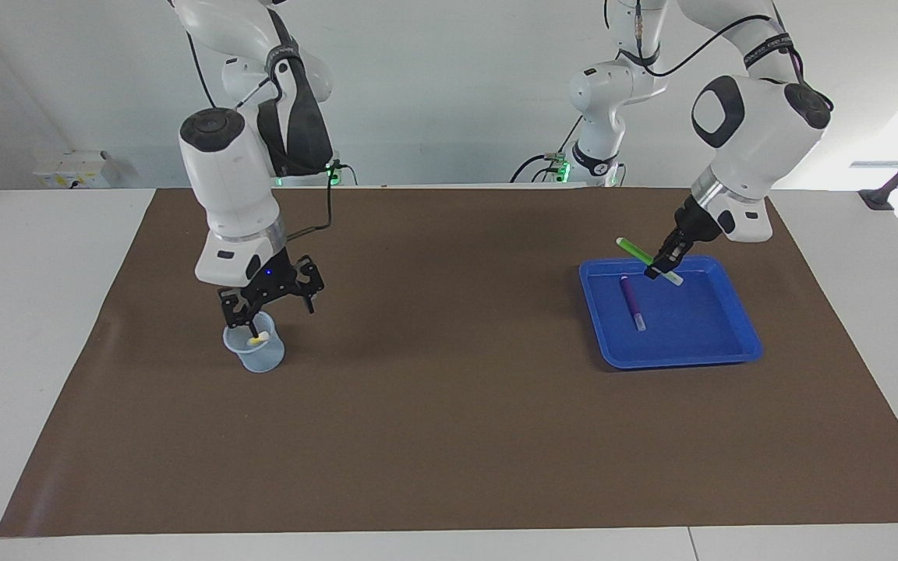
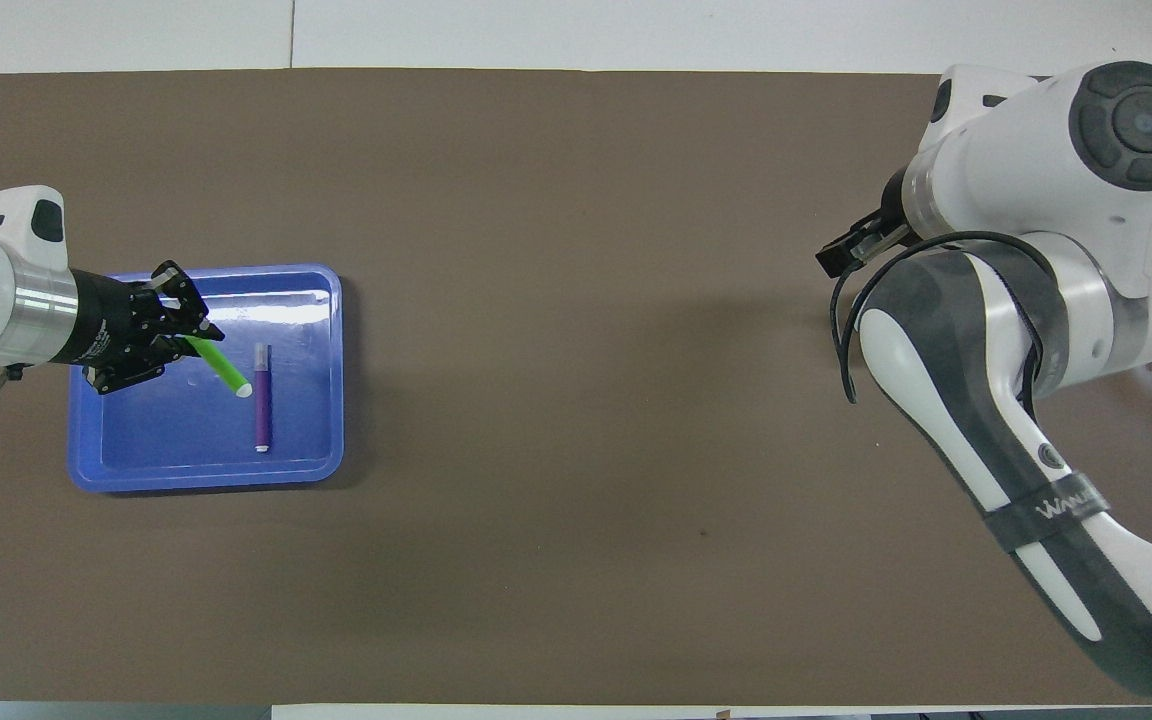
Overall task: Right arm passes pens to left for tray arrangement
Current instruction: 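Lower the green pen into the tray with the left gripper, then open the left gripper to release the green pen in the tray, then raise the left gripper while the right gripper lifts the yellow pen, then carry the yellow pen toward the left gripper while the left gripper approaches, then close the left gripper on the yellow pen and open the right gripper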
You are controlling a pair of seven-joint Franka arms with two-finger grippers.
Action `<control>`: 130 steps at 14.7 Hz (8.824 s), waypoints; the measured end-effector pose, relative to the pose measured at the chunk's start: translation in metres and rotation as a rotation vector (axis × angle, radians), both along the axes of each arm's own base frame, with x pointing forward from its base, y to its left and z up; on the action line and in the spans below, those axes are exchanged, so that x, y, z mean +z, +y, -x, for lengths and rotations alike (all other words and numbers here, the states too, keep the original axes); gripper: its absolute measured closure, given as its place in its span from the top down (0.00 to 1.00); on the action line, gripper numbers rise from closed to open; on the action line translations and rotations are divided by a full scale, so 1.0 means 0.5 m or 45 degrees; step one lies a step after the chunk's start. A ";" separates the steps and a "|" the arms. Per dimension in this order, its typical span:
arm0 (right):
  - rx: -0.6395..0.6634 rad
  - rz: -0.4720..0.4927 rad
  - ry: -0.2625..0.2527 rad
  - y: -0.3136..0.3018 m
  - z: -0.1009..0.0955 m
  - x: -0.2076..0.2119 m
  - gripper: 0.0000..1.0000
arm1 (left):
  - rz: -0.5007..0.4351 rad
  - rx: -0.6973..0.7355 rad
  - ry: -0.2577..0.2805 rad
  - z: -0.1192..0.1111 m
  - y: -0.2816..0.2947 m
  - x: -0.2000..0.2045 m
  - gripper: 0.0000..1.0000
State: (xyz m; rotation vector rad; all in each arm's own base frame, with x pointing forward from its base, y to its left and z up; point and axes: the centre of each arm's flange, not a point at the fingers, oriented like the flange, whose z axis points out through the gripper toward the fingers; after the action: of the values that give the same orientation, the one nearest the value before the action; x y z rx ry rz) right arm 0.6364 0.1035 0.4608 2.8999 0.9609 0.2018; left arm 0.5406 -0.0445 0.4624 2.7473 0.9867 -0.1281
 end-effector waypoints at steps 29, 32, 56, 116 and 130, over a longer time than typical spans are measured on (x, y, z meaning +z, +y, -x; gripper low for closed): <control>-0.004 0.036 0.290 -0.092 -0.023 -0.138 0.51 | -0.111 -0.821 -0.026 -0.028 0.134 -0.313 0.36; -0.011 0.036 0.297 -0.099 -0.022 -0.143 0.48 | -0.111 -0.821 -0.025 -0.027 0.134 -0.315 0.67; -0.286 0.015 0.198 -0.086 -0.009 0.140 0.17 | 0.033 -0.567 0.113 -0.036 -0.009 0.135 1.00; -1.904 -1.021 0.335 0.553 0.210 0.302 0.17 | 0.538 1.308 0.102 0.136 -0.448 0.219 0.74; -1.905 -1.029 0.333 0.552 0.210 0.304 0.17 | 0.549 1.256 0.098 0.113 -0.443 0.244 0.17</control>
State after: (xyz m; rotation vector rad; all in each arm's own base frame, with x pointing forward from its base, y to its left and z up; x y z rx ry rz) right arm 0.5314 0.3795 0.6127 3.3369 -1.7278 0.0751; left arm 0.4840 -0.2662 0.5845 1.6506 1.9225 -0.2374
